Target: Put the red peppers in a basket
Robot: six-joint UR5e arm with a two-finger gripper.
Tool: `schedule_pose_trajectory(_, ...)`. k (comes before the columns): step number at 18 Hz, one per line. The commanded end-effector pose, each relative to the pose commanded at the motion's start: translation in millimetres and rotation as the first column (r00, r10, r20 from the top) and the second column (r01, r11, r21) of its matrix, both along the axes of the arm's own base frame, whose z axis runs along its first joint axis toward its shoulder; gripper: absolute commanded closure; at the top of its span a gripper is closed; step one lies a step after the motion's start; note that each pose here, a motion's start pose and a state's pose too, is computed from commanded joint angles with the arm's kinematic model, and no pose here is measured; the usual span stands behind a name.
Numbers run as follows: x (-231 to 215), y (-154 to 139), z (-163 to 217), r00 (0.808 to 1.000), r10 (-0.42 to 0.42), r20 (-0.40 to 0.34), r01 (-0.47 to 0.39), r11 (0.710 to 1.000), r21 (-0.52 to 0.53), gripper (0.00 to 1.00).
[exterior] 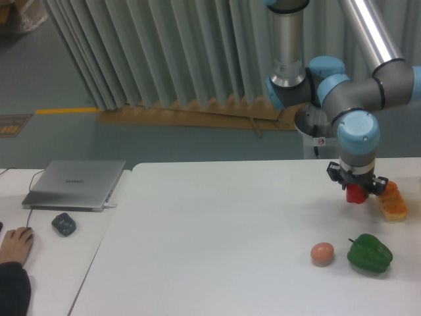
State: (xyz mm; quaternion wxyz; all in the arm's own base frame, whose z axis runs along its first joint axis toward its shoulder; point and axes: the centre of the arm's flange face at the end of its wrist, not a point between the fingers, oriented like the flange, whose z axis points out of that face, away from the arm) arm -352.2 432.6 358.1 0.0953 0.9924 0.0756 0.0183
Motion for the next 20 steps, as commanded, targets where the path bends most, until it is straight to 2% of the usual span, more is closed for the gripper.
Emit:
schedule_pose_trajectory(4,-25.9,-12.2,35.3,0.996,-0.085,-0.04,0.086,0.995,0.045,0.53)
schedule_pose_trajectory(6,-51.0,-33.9,36.8,0.995,-0.089,-0.043,0.091,0.995,0.043,0.53)
schedule_pose_trajectory(10,-100.2,-81.8,49.9,0.986,-0.163,-0.042,0.165,0.985,0.055,0.53)
schedule_pose_trajectory(11,-111.4,-94.7,50.8,0.986,-0.161,-0.043,0.163,0.985,0.057,0.53)
schedule_pose_trajectory(16,-144.6,-119.8,45.5,0.981,-0.175,-0.082,0.18,0.981,0.067,0.53)
schedule_pose_trajectory(20,-175.0,-141.7,24.2,0.975,-0.215,-0.063,0.219,0.974,0.062,0.53)
